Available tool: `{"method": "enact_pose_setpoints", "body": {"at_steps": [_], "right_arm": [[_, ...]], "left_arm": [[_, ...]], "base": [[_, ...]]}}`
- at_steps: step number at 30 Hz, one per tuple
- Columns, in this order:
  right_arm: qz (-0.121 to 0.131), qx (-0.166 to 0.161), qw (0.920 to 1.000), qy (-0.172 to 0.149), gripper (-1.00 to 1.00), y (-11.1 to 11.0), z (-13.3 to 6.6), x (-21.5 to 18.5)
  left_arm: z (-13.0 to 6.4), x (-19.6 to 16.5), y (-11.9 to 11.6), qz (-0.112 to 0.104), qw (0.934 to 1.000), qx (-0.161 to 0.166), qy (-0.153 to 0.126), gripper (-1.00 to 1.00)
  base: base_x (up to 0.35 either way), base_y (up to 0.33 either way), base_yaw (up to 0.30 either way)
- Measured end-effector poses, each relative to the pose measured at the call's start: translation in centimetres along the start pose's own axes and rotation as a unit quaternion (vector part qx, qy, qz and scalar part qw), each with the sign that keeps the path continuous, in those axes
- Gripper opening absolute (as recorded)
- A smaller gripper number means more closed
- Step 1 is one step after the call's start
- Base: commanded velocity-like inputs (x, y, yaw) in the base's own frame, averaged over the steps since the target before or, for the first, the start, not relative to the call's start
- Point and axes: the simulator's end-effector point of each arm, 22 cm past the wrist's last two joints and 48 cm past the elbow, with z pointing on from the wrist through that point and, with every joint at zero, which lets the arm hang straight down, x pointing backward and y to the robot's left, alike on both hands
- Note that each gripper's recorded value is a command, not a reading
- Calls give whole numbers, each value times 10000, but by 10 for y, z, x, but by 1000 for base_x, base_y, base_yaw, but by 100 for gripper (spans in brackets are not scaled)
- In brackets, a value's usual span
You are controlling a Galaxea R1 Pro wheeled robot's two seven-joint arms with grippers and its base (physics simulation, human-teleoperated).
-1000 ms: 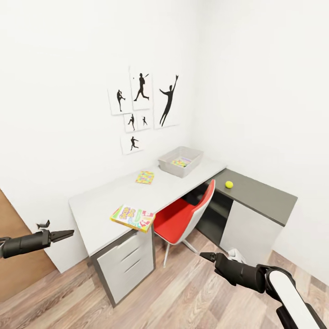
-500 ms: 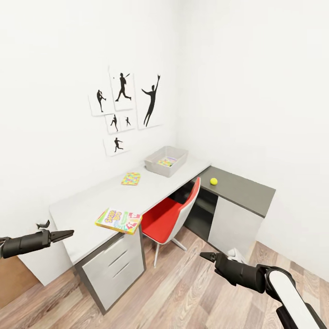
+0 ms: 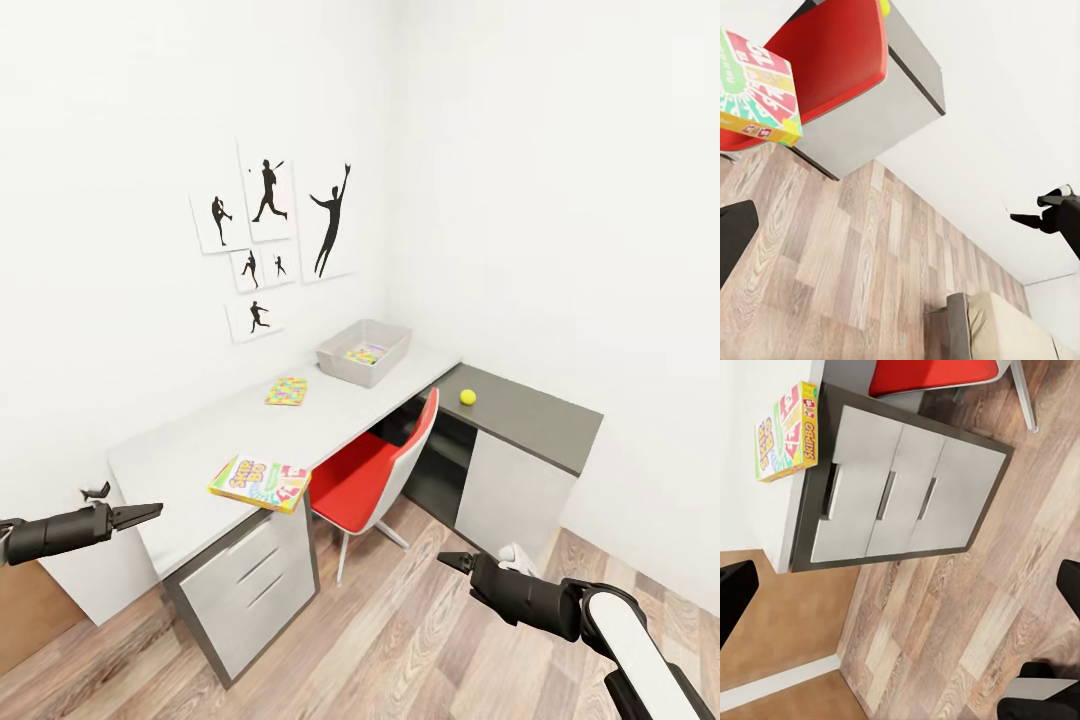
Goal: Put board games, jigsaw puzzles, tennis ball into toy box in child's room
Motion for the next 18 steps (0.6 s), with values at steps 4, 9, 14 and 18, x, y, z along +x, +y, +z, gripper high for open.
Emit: {"method": "enact_pose_setpoints", "body": {"at_steps": [4,9,14,18], "right_arm": [[-1,0,10000,2,100,0,0,0],[-3,0,10000,4,100,0,0,0],[1,-6,10000,7,100,1,0,1],[66,-102,9999,32,100,9,6,6]], "left_arm": [[0,0,0,-1,10000,-1,-1,100],[0,0,0,-2,10000,-1,-3,100],[6,2,-2,-13,10000,46,17,100],[32,13,-4,-94,9998,129,91,100]], "base": [[0,-93,0],[0,-152,0],[0,-41,0],[0,-4,0]]}}
